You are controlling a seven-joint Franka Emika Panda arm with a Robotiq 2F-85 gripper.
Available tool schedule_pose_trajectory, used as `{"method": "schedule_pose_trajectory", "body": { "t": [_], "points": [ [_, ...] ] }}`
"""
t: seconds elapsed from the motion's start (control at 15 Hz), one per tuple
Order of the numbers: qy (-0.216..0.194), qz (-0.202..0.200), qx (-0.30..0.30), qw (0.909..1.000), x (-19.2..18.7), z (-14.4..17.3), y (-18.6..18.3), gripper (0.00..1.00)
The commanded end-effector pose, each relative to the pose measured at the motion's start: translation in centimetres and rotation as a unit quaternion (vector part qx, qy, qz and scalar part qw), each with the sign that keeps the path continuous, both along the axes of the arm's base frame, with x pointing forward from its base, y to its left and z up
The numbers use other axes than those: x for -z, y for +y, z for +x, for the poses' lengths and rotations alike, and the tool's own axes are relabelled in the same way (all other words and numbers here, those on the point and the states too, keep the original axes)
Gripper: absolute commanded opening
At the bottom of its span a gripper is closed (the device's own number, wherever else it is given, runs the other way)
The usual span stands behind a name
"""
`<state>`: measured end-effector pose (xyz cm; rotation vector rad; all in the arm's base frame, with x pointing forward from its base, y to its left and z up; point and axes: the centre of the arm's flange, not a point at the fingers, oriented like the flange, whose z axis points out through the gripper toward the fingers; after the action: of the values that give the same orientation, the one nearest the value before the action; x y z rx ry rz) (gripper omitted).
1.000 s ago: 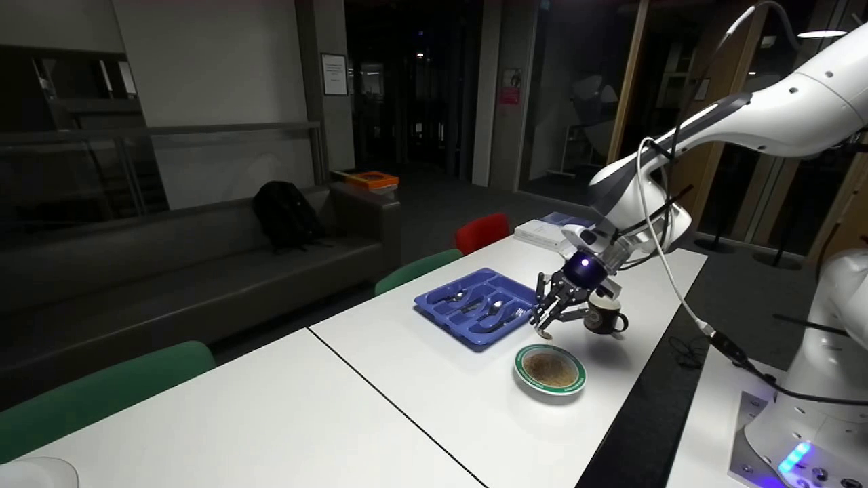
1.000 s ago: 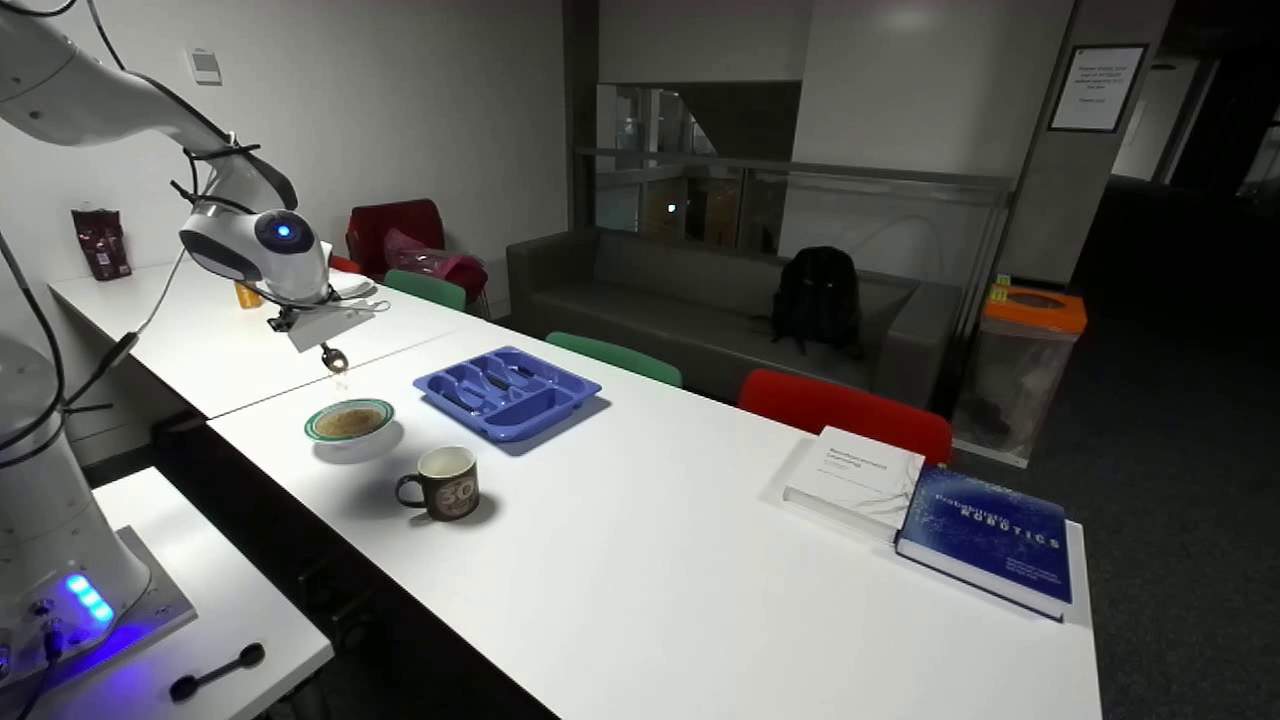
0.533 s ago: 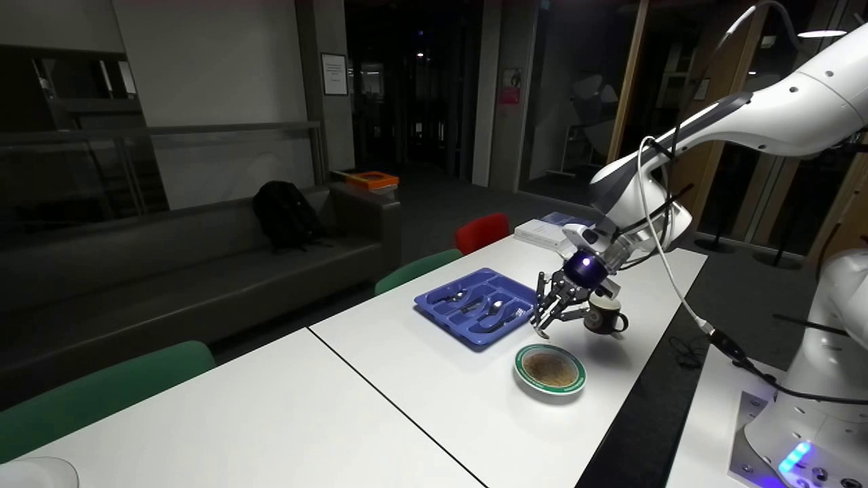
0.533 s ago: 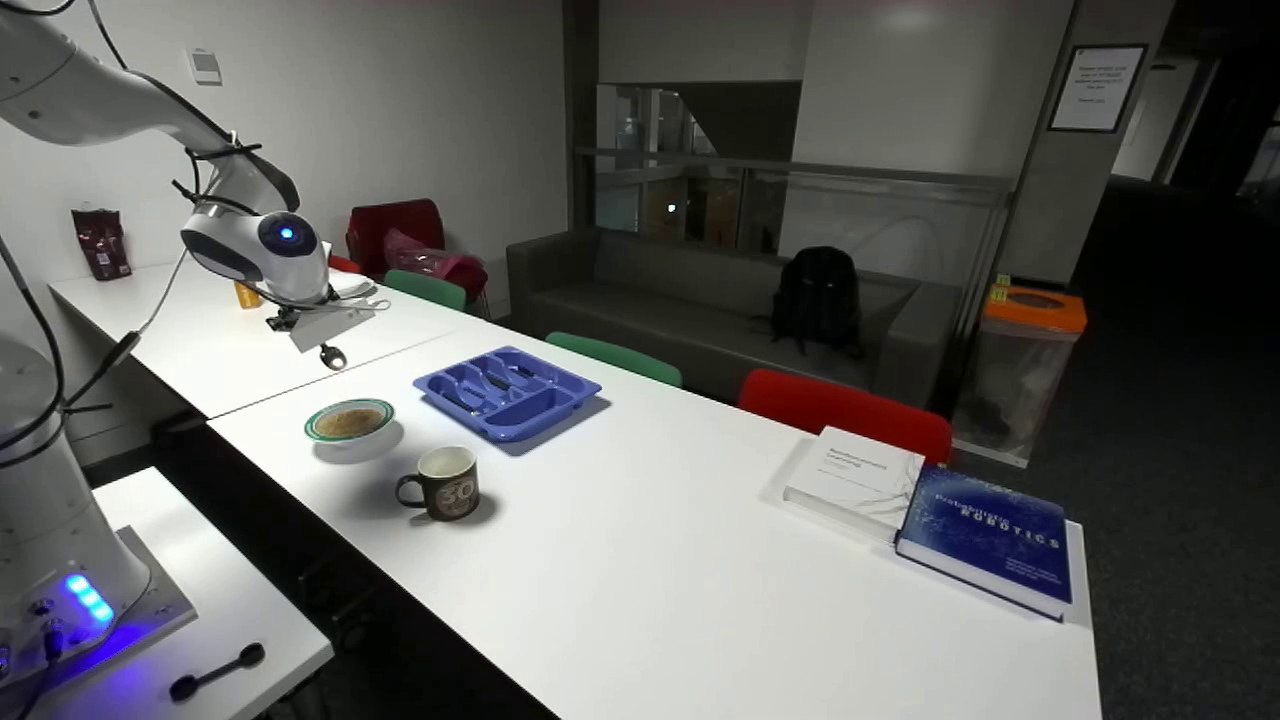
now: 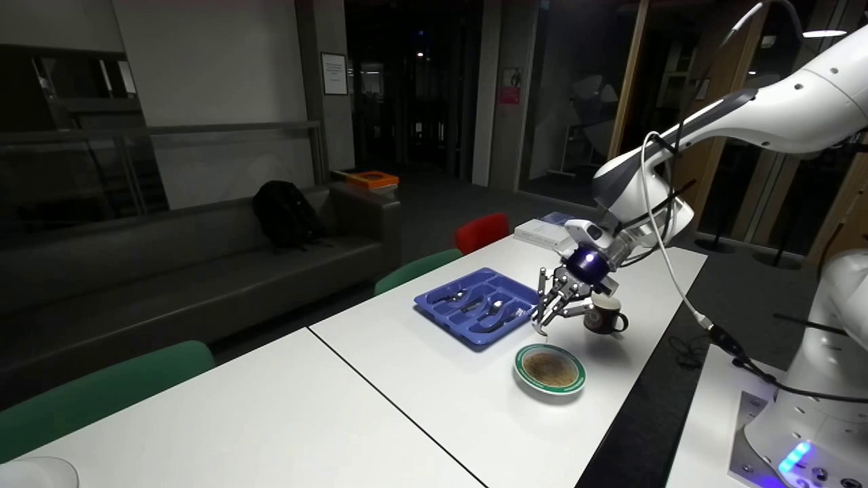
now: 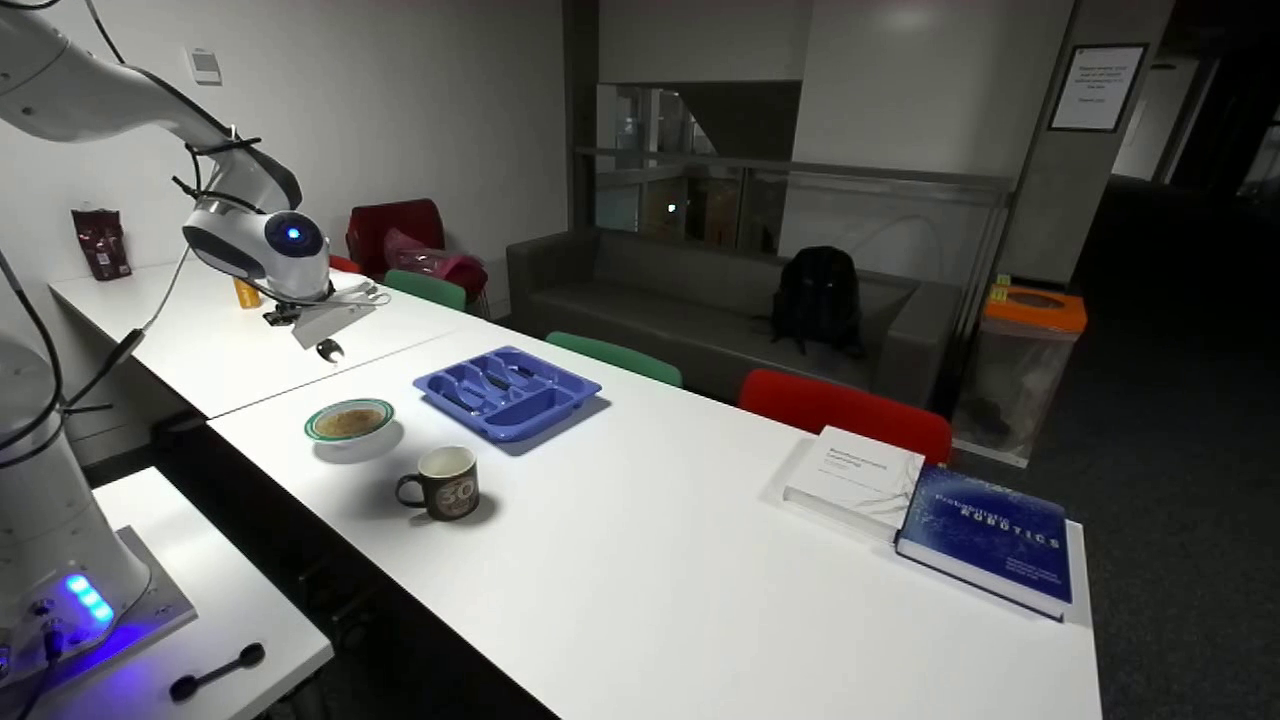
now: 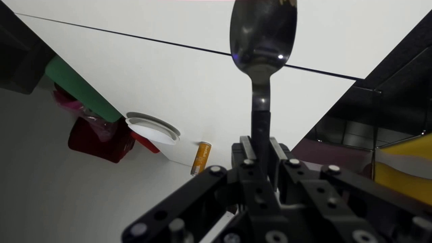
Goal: Pick up a silver spoon from the blue tray, use the spoon to scoop up some contents from the bowl, place the contents back in the bowl, put the silver spoon back on the blue tray
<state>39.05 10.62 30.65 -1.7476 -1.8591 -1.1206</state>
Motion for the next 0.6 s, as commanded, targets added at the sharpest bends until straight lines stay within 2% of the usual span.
{"method": "schedule_pose_trajectory", "body": {
  "t": [0.0,0.53],
  "points": [
    [-0.028,0.023,-0.015,0.9992,-0.7,-1.3,-1.4,0.03],
    [-0.047,0.028,-0.014,0.9984,-2.4,-1.7,-2.0,0.03]
  ]
}}
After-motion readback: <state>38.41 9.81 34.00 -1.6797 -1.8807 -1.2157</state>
